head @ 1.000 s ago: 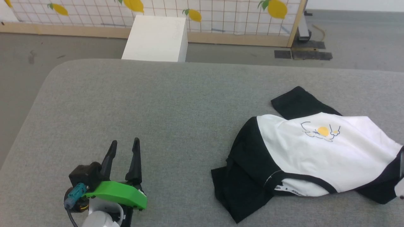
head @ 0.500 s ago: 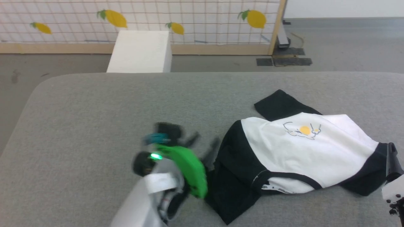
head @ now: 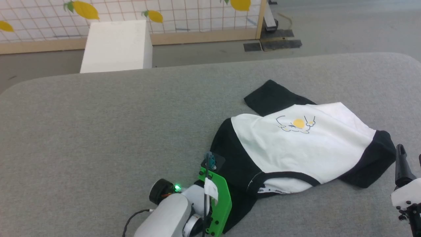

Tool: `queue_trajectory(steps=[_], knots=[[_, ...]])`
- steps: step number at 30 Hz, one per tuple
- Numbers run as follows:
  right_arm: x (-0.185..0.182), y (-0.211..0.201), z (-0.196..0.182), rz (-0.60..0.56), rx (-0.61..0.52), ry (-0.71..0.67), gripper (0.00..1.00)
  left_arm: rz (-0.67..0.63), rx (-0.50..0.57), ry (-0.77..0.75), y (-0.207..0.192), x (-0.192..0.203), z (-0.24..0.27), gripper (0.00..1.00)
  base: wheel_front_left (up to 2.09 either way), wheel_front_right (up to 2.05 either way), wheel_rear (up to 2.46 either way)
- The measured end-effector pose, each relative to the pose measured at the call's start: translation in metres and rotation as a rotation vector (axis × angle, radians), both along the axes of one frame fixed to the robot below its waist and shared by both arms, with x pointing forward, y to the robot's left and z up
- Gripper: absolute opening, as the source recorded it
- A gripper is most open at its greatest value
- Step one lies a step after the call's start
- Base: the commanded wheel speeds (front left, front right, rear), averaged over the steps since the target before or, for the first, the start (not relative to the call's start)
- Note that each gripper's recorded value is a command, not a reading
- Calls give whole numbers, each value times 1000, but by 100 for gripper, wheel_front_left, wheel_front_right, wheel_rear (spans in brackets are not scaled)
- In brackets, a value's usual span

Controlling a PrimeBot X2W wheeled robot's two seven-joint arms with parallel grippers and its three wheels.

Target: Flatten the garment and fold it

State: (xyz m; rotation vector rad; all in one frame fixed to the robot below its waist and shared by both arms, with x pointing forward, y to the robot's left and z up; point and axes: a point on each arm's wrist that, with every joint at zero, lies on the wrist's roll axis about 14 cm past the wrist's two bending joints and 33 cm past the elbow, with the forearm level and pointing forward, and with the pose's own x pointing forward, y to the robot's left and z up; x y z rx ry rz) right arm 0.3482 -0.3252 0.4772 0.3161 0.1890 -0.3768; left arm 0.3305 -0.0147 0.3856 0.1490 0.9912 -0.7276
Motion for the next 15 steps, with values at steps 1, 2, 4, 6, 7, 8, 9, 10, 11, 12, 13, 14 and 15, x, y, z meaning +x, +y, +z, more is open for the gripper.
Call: queue_trajectory(steps=[1, 2, 4, 6, 7, 8, 9, 10, 11, 12, 13, 14, 15], knots=[[-1, -1, -1, -5, 0, 1, 100, -2, -2, 7, 0, 0, -2, 0, 0, 0, 0], [-2, -2, -2, -8, -2, 3, 100, 2, -4, 9, 1, 2, -2, 0, 0, 0, 0], [-2, -2, -6, -11, 0, 8, 100, 67, -59, -11, 3, 14, 3, 0, 0, 0, 0], [-1, -1, -10, -7, 7, 20, 100, 184, -116, -49, 13, 32, 11, 0, 0, 0, 0], [-1, 0, -13, -7, 11, 24, 100, 262, -138, -91, 25, 46, 18, 0, 0, 0, 0], [0, 2, -14, -3, 12, 26, 100, 314, -141, -120, 37, 56, 21, 0, 0, 0, 0], [2, 4, -17, 3, 17, 30, 100, 394, -156, -170, 54, 70, 29, 0, 0, 0, 0], [4, 7, -19, 12, 24, 32, 100, 459, -161, -216, 71, 82, 37, 0, 0, 0, 0], [7, 11, -20, 24, 24, 34, 100, 525, -165, -271, 91, 95, 47, 0, 0, 0, 0], [9, 14, -21, 33, 27, 35, 100, 576, -172, -322, 106, 105, 57, 0, 0, 0, 0], [12, 18, -22, 44, 30, 33, 100, 633, -176, -374, 124, 115, 69, 0, 0, 0, 0], [15, 22, -22, 58, 31, 33, 100, 693, -187, -443, 143, 124, 82, 0, 0, 0, 0], [17, 25, -22, 66, 32, 31, 100, 735, -194, -483, 156, 129, 91, 0, 0, 0, 0]])
